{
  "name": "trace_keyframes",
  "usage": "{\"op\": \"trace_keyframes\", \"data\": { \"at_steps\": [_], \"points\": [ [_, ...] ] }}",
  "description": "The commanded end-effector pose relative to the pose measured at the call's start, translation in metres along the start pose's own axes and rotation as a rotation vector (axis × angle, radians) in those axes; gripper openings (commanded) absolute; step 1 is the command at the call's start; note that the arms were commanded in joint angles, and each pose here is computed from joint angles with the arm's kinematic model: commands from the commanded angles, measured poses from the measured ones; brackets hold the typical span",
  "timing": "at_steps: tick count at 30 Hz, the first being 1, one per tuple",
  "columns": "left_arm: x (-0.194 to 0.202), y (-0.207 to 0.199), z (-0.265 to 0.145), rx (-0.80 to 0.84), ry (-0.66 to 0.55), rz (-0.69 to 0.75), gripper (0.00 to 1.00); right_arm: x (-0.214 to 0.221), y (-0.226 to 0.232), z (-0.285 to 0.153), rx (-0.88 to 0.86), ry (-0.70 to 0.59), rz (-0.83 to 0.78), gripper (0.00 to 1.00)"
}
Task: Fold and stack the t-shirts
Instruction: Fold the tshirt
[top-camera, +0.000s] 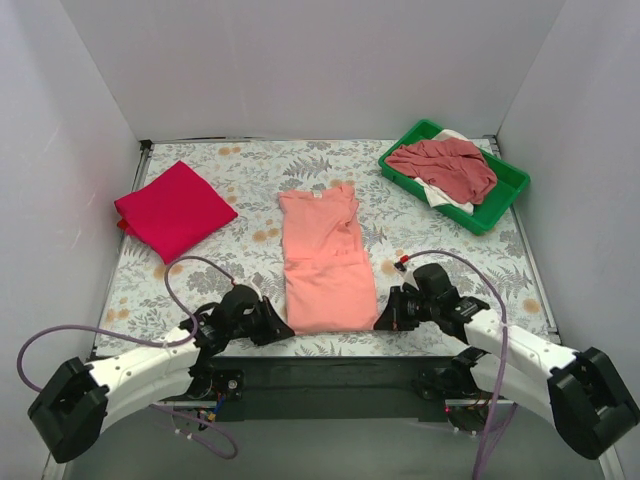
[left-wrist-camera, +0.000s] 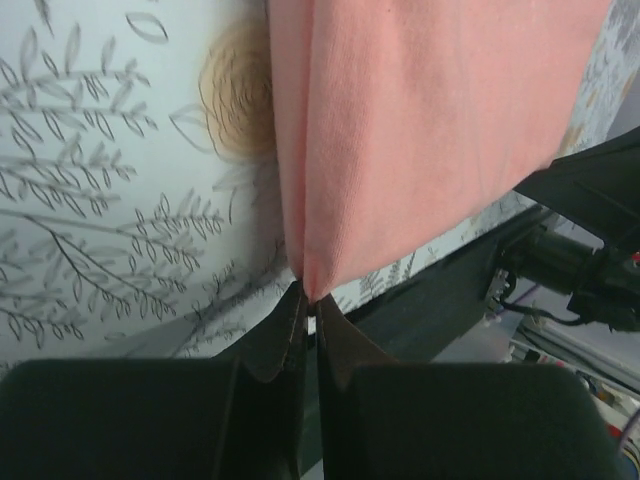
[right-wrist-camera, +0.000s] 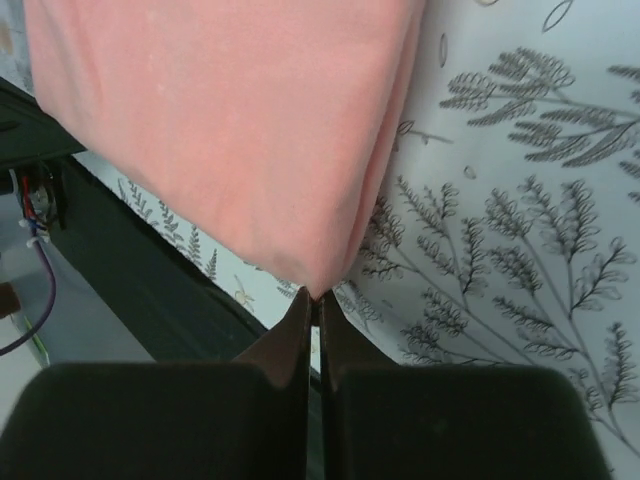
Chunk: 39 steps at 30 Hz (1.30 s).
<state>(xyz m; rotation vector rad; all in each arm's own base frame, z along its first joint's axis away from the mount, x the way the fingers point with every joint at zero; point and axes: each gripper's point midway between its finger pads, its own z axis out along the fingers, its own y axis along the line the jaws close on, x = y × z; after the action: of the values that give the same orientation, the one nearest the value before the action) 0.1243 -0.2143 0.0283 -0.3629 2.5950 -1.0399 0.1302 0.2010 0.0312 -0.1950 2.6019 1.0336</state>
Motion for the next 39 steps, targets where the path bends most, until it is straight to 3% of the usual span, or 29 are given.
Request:
{"op": "trace_keyframes", "data": {
  "at_steps": [1,5,10,17,21,22,26,39],
  "points": [
    [0.027,0.012,-0.012,-0.04,0.071,-0.066,0.0,0.022,0.005,-0.011,0.007,0.029,0.058,0.01],
    [0.039,0.006,-0.023,0.001,0.107,-0.079,0.0,0.038,0.015,-0.02,-0.024,0.031,0.074,0.01],
    [0.037,-0.009,-0.033,0.018,0.114,-0.057,0.0,0.027,0.032,-0.029,-0.078,-0.043,0.073,0.01],
    [0.0,-0.052,-0.044,0.069,-0.024,0.012,0.0,-0.023,0.057,-0.046,-0.058,-0.18,-0.04,0.01],
    [-0.021,-0.063,-0.045,0.01,-0.098,0.017,0.0,-0.051,0.07,-0.054,-0.025,-0.242,-0.093,0.01],
    [-0.042,-0.069,-0.046,-0.026,-0.188,0.017,0.0,-0.072,0.074,-0.06,0.006,-0.307,-0.114,0.01],
    [-0.066,-0.081,-0.05,-0.049,-0.287,0.021,0.0,-0.104,0.084,-0.076,0.048,-0.406,-0.128,0.01],
    [-0.145,-0.125,-0.07,-0.135,-0.544,0.024,0.0,-0.19,0.09,-0.086,0.064,-0.431,-0.182,0.01]
  ]
}}
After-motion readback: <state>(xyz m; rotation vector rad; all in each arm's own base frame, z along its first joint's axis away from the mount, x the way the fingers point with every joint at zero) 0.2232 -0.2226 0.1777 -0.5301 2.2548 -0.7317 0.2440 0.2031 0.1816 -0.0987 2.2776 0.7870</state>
